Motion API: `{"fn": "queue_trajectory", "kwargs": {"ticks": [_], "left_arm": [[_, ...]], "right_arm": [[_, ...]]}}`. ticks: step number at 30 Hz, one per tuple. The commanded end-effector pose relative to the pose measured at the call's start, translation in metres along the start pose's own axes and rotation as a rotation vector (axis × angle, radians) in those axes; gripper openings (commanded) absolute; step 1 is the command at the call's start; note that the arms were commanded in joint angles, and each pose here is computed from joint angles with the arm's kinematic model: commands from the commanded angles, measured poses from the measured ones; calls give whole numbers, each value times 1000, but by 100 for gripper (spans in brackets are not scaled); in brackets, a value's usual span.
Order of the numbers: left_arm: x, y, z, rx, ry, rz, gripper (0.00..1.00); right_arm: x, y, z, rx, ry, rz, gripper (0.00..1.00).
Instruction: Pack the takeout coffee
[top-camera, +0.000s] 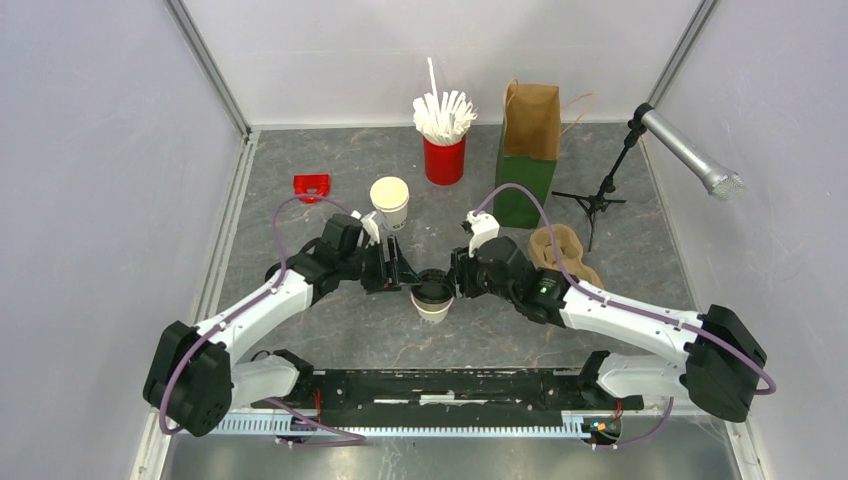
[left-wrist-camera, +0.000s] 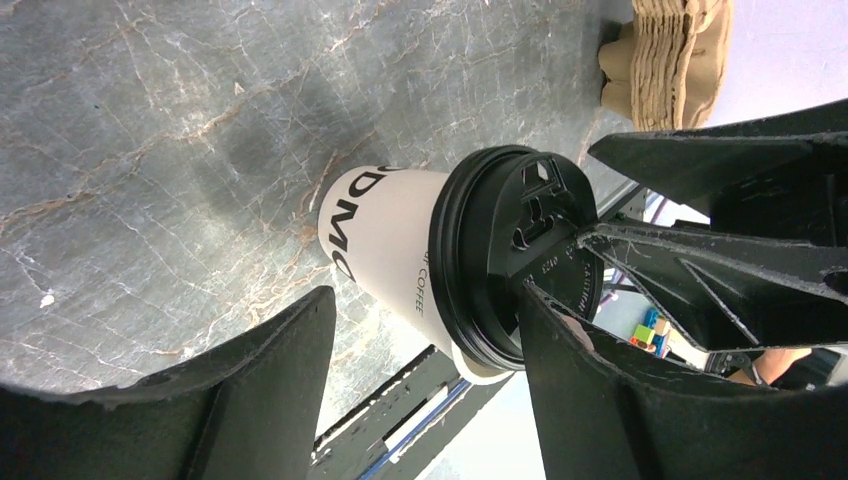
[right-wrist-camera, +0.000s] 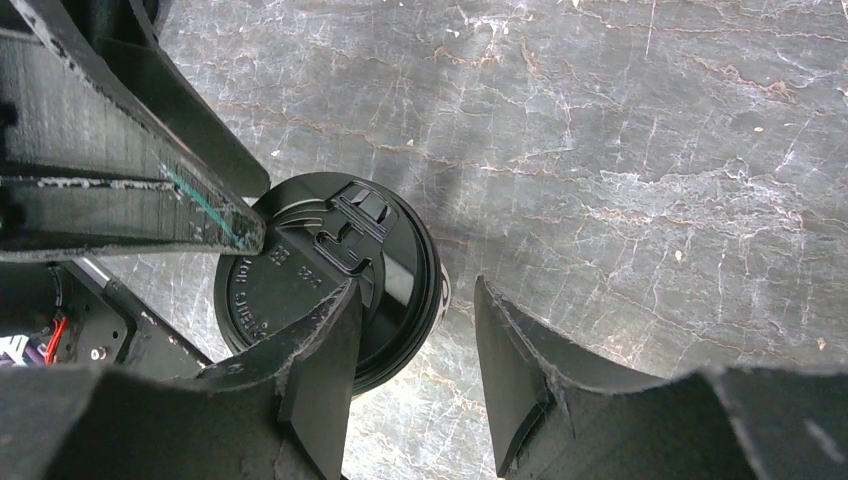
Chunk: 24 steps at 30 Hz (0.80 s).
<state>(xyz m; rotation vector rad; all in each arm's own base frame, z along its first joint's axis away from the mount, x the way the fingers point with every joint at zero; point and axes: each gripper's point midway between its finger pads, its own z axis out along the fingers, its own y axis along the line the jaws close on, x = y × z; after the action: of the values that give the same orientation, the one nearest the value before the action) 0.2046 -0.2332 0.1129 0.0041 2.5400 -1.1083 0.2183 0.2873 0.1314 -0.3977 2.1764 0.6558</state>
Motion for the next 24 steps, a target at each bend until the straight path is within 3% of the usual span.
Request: {"fn": "queue_trajectory", "kwargs": {"ticks": [1, 13, 24], "left_arm": [[-16, -12, -3, 15, -41, 51, 74], [-8, -19, 0, 69, -11, -1, 73], [-1, -22, -5, 83, -14, -32, 65]], "right_arm": [[-8, 7, -6, -53, -45, -16, 52], [-6, 12, -8, -90, -36, -60, 53], [-9, 13, -9, -90, -43, -71, 52]]}}
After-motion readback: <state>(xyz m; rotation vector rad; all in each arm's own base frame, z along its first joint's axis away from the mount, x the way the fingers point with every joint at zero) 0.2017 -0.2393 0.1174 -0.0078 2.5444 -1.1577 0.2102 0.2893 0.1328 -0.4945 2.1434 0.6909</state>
